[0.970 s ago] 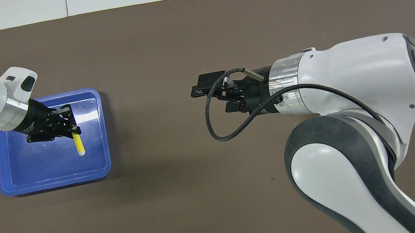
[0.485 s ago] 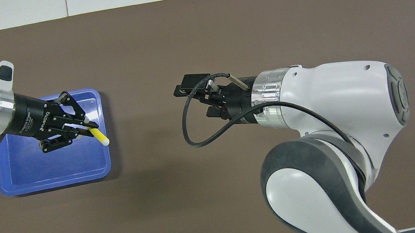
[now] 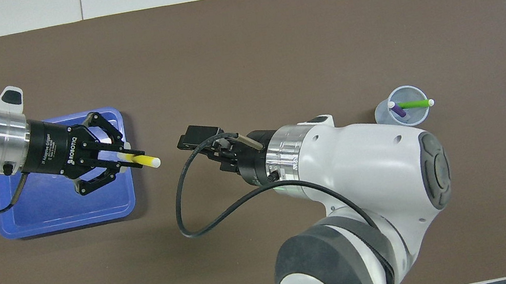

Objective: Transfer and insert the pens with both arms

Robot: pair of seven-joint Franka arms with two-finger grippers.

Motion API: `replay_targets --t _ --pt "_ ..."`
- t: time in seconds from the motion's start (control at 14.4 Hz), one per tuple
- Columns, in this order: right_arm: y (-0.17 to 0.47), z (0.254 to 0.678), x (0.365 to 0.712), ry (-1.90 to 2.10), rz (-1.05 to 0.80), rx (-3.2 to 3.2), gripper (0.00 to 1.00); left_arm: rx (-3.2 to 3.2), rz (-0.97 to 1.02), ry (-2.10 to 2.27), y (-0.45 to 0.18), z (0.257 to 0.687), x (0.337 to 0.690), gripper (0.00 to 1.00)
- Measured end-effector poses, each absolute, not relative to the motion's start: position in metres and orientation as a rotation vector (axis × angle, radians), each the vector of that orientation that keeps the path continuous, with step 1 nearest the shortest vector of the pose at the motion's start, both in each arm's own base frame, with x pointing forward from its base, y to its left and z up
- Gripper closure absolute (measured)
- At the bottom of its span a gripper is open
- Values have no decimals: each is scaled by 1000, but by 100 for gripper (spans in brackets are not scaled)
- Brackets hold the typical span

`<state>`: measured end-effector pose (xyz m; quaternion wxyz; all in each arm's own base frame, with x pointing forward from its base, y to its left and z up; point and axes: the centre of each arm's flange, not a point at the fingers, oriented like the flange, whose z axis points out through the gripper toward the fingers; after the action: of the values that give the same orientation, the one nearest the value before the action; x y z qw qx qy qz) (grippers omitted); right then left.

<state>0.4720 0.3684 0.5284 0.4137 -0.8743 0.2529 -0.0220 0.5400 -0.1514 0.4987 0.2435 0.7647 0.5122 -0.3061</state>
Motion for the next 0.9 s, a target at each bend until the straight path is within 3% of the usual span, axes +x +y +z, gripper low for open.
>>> replay_targets --t 0.48,0.9 --pt "383 529 460 582 -51 -2215 16 1894 -832 1631 -176 503 499 83" --pt "383 528 460 538 -74 -2232 35 1880 -845 1649 -187 510 485 83"
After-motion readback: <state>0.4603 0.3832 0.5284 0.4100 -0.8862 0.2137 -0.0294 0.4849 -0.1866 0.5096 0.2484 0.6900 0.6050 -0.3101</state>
